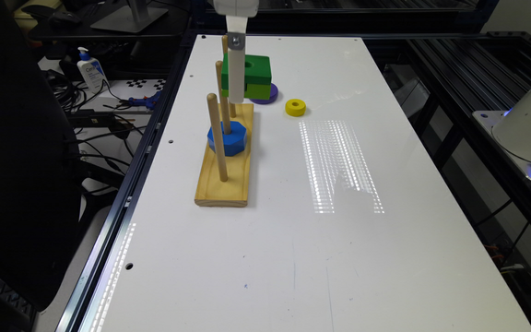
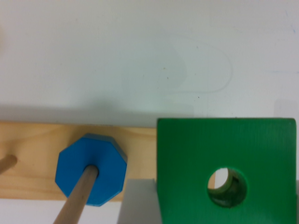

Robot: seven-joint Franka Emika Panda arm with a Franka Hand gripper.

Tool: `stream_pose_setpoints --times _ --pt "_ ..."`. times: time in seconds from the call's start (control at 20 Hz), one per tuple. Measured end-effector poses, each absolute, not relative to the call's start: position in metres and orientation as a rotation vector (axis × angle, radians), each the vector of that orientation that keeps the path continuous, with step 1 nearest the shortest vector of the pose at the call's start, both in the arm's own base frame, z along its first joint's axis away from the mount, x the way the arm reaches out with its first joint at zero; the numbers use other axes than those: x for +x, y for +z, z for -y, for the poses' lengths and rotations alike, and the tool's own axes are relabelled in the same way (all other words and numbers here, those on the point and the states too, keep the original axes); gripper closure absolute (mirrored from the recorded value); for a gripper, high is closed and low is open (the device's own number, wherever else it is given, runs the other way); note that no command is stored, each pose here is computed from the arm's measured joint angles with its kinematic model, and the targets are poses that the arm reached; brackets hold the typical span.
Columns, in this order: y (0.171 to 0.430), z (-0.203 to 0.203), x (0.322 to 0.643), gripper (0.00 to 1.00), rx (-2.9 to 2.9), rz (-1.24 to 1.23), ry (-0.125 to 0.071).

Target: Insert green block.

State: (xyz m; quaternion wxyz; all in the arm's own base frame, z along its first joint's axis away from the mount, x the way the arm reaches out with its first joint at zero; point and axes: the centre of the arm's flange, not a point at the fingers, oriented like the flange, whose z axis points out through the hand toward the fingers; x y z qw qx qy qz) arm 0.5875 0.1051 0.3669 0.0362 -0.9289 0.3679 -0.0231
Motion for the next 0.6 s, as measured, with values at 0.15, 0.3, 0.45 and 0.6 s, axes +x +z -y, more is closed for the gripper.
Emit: stream_pose_setpoints --times 0.15,0.3,0.45,0.6 --pt "0.3668 -0.1053 0.5888 1.00 -2.852 -1.130 -0.071" --pt "0.3668 -0.1053 0.5890 1.00 -2.852 -1.129 -0.071" --pt "0.3644 -0.1054 0.5891 1.00 -2.853 -1.130 -0.066" --pt "0.3590 -0.1054 0.5902 1.00 -2.853 -1.130 -0.060"
